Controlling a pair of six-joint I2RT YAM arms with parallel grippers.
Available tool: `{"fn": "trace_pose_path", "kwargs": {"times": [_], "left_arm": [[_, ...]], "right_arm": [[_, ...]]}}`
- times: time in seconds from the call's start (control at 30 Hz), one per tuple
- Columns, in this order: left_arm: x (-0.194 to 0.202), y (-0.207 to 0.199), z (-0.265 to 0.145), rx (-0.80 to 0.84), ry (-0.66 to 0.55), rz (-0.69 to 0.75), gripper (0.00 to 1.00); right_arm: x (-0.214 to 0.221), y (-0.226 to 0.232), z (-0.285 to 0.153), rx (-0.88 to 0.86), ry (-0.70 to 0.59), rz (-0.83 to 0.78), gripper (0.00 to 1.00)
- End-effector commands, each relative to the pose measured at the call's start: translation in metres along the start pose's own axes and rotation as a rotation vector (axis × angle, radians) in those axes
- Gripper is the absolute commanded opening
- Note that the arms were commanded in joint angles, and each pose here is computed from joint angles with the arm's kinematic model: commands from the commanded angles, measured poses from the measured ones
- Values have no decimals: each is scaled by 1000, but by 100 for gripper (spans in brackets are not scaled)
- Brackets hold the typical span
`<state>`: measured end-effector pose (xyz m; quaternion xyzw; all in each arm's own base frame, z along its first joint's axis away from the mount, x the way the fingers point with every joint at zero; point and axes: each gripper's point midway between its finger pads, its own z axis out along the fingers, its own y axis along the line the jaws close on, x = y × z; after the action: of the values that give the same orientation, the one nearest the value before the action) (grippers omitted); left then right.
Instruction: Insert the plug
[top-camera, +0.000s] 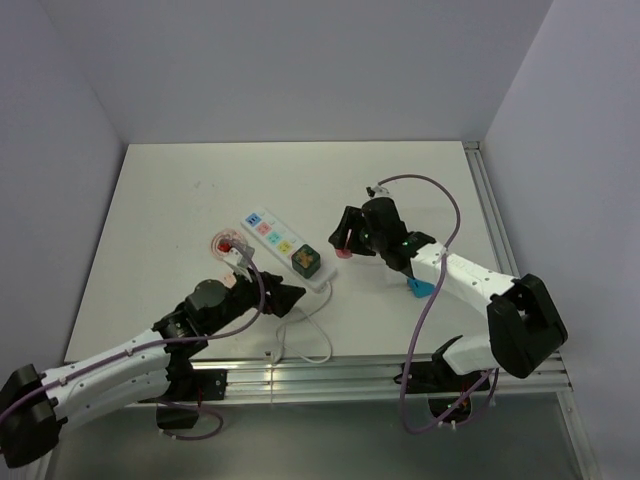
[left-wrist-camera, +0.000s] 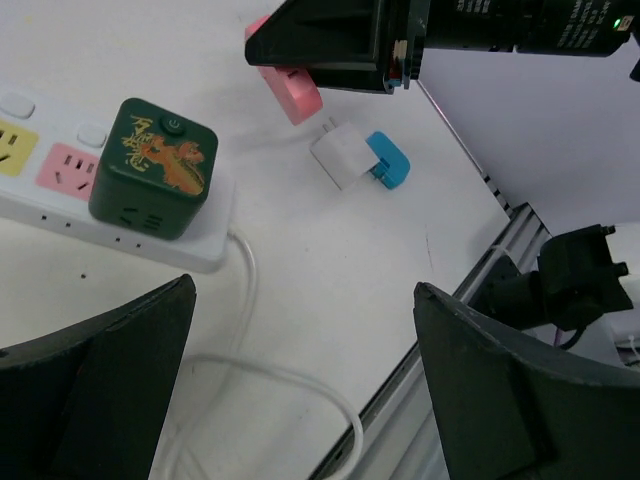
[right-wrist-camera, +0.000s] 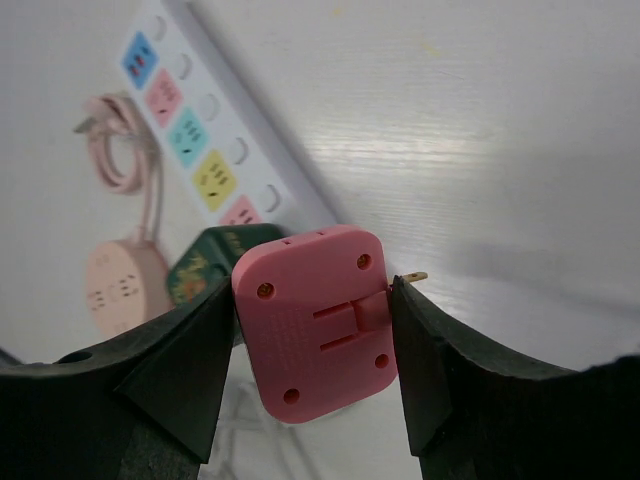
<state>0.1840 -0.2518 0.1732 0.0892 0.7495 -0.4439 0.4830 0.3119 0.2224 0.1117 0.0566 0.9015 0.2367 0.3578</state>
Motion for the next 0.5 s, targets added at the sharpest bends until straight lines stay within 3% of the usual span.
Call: {"fn": "trace_pose_path", "kwargs": {"times": [0.0,0.23,0.47], "left_arm": [[-35,-16,9,14,-236,19,96],[-47,-44,38,-10,-271,114,95],[-55,-53,66,-46,-283,116,95]], "right_arm": [[-24,45,-15,-185,-48,112,36],[-45,70,-34,-254,-84,165,36],[-58,86,-50,-284,-98,224,36]]}}
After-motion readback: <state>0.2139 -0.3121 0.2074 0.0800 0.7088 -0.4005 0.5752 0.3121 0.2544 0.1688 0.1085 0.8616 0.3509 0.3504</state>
